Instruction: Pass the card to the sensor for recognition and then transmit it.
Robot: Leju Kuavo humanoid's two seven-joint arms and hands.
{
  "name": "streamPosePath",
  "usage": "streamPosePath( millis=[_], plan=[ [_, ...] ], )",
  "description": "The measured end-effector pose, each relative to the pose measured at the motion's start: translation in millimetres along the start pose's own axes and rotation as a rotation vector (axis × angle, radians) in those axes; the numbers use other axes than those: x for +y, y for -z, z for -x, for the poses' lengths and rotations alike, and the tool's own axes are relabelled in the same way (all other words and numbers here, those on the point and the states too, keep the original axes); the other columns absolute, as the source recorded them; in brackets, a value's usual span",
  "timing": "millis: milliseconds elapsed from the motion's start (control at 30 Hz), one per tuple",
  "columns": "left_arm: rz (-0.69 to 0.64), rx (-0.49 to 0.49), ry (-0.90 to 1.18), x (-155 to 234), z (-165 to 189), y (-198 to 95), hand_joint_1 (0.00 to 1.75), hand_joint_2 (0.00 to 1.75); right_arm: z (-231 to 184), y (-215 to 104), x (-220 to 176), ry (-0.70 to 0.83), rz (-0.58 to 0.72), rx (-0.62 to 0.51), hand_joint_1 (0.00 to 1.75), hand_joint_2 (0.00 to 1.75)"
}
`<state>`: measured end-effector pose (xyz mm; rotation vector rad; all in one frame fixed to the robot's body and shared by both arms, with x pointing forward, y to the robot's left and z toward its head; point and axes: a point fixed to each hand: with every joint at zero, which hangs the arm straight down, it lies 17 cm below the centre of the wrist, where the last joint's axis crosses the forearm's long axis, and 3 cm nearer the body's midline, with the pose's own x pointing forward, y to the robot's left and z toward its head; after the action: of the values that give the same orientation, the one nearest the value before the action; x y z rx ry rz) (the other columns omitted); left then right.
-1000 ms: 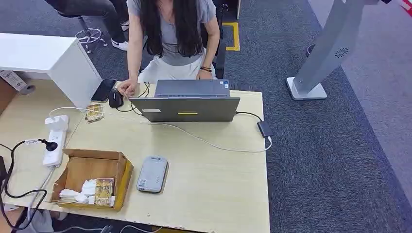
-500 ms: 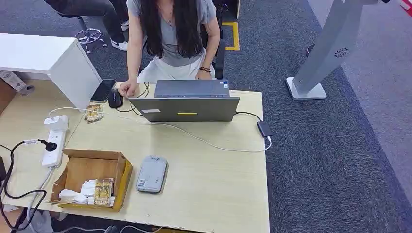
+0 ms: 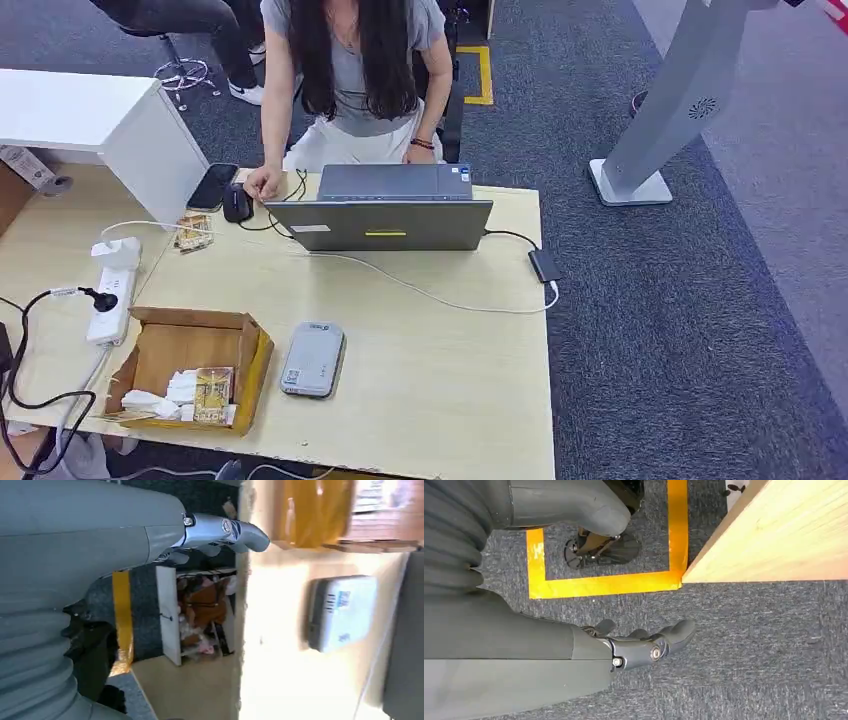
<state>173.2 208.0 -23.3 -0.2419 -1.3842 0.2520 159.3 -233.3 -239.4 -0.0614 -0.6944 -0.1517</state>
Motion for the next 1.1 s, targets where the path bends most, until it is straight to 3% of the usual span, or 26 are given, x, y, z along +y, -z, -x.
streamPosePath(
  millis=[133,333,600,867,1100],
  plan=[
    [0.005,-0.086,0.023,-3,-20,5,0.0,1.75,-1,1,-2,0.016,0.012,0.001,0.0,1.75],
    [-0.098,-0.249,0.039,18,-75,19,0.0,1.75,-3,2,-5,0.031,0.028,-0.001,0.0,1.75],
    [-0.327,-0.457,0.036,77,-149,14,0.0,1.75,-4,3,-7,0.036,0.037,-0.002,0.0,1.75],
    [-0.409,-0.572,0.099,100,-196,5,0.0,1.75,-5,3,-5,0.034,0.029,-0.007,0.0,1.75],
    [-0.416,-0.605,0.115,102,-210,2,0.0,1.75,-6,3,-4,0.036,0.025,-0.009,0.0,1.75]
  ],
)
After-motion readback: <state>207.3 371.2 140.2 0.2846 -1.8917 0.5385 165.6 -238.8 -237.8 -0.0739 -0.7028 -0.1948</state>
